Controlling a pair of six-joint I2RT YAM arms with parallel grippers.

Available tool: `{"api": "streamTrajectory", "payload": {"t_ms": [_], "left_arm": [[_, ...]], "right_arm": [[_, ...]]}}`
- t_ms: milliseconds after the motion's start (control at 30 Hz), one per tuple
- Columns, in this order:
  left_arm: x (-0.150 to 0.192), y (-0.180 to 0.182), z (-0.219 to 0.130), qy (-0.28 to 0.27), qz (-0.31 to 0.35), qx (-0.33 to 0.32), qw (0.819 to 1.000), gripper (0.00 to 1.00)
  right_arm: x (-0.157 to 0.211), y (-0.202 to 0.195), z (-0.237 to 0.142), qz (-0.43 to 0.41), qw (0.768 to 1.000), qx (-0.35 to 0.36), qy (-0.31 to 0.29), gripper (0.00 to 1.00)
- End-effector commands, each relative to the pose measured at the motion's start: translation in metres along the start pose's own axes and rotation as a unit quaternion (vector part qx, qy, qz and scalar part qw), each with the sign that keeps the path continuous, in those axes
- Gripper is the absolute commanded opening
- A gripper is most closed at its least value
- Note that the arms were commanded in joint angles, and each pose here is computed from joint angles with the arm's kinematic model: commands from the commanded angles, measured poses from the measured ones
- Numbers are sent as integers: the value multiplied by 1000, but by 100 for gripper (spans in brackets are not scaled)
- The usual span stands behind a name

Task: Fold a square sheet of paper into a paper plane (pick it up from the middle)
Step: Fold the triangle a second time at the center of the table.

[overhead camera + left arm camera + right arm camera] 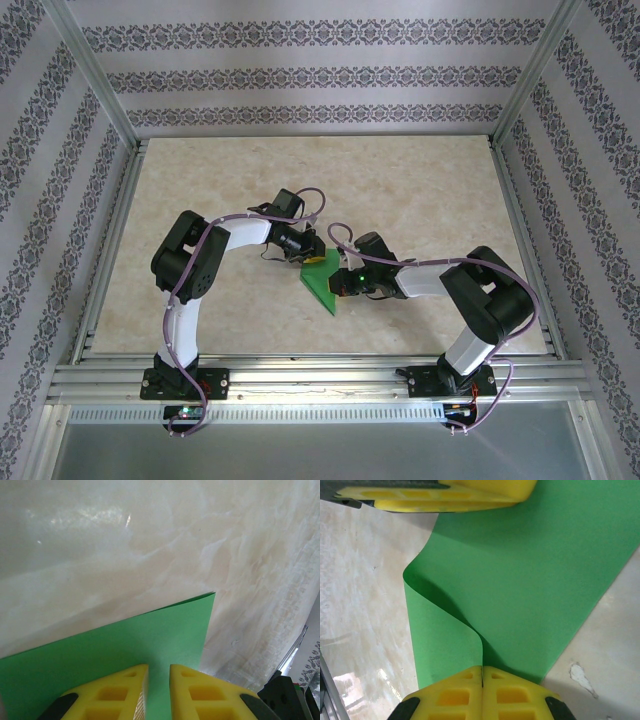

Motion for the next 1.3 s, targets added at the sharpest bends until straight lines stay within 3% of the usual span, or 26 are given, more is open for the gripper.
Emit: {"api": "streamTrajectory", "payload": {"t_ms": [0,800,1133,1267], "left_arm": [[11,16,1,21,-21,-34,999,19],[-1,-2,-11,-10,-10,-25,1000,19],[-1,-17,-38,-54,5,-33,998,30],[8,-19,-52,-77,0,-37,996,28]], "right_arm": [[-2,-2,-1,-10,1000,11,-2,0],[13,-15,8,3,999,35,23,0],[15,-17,10,3,999,36,26,0],[14,-16,9,2,999,35,26,0]]}}
Point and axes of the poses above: each hand's point on the last joint's axis, 136 mm out from that joint toward the fingers, its own z axis out along the fingers, its own y axis along the line the jaws close on, x = y × z, the point moved 7 cm from there along -z, back along the fingers
